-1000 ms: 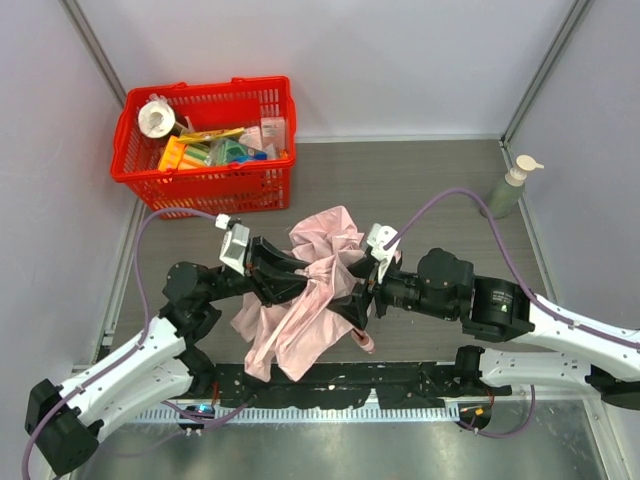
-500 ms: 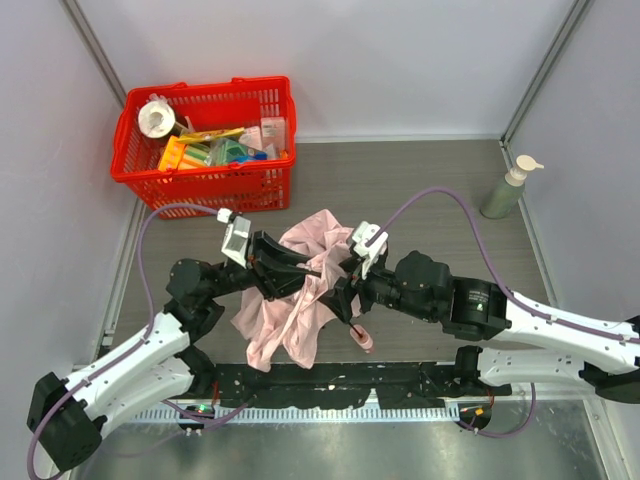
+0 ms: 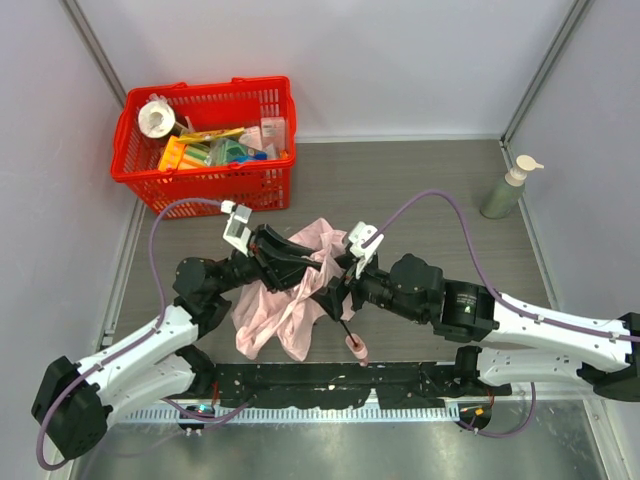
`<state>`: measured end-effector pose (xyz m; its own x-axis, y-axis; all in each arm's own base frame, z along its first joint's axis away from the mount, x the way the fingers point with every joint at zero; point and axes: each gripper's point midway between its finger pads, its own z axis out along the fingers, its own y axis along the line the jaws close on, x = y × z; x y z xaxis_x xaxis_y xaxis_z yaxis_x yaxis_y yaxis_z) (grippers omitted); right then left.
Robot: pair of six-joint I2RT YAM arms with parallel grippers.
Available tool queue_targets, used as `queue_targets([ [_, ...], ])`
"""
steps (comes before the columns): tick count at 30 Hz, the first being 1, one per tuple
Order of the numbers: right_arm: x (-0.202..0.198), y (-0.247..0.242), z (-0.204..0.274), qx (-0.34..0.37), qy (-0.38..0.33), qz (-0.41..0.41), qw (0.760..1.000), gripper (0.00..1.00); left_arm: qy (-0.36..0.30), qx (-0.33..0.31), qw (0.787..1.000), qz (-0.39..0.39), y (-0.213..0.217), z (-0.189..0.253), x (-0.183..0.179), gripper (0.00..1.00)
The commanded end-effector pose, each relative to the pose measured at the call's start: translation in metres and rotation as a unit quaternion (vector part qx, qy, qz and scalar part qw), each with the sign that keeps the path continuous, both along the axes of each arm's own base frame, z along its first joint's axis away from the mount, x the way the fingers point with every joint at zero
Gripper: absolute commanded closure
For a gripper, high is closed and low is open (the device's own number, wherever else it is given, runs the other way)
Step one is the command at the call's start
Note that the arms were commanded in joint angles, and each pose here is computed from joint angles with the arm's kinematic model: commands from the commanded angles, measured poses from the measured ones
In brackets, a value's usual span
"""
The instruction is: Put away the umbrella
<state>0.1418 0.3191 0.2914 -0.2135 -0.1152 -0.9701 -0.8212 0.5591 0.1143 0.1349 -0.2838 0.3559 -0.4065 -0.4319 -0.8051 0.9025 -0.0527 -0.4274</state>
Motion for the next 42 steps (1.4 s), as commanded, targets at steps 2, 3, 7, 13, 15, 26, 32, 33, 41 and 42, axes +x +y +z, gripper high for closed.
queue_targets([
  [2,0.026,0.001,-0.027,-0.045,-0.014,-0.062,0.997,0.12,-0.043,-0.095,0.993,-0.053,0.017,0.058,-0.037,1.00],
  [3,0.027,0.002,-0.028,-0.046,-0.014,-0.064,0.997,0.12,-0.041,-0.094,0.993,-0.054,0.017,0.057,-0.037,1.00],
  [7,0.026,0.009,-0.037,-0.039,-0.008,-0.052,0.998,0.11,-0.037,-0.097,0.993,-0.060,0.017,0.059,-0.039,1.00],
  [13,0.033,0.007,-0.027,0.022,-0.008,-0.056,0.998,0.08,-0.040,-0.099,0.992,-0.066,0.018,0.059,-0.044,1.00],
  [15,0.031,0.008,-0.021,0.050,-0.011,-0.039,0.998,0.08,-0.040,-0.101,0.992,-0.066,0.018,0.060,-0.045,1.00],
  [26,0.032,0.022,-0.026,0.073,0.002,-0.007,0.997,0.22,-0.038,-0.108,0.990,-0.081,0.012,0.061,-0.050,1.00],
  [32,0.012,0.030,-0.017,0.107,-0.007,0.056,0.993,0.53,-0.039,-0.111,0.989,-0.089,0.008,0.062,-0.052,1.00],
  [33,0.011,0.031,-0.016,0.111,-0.007,0.059,0.992,0.56,-0.038,-0.109,0.989,-0.091,0.006,0.061,-0.052,1.00],
  [41,-0.005,0.031,-0.013,0.117,-0.001,0.098,0.988,0.99,-0.049,-0.107,0.987,-0.109,0.001,0.063,-0.059,1.00],
  [42,-0.005,0.030,-0.016,0.115,0.003,0.097,0.989,0.99,-0.048,-0.106,0.987,-0.108,0.001,0.063,-0.058,1.00],
])
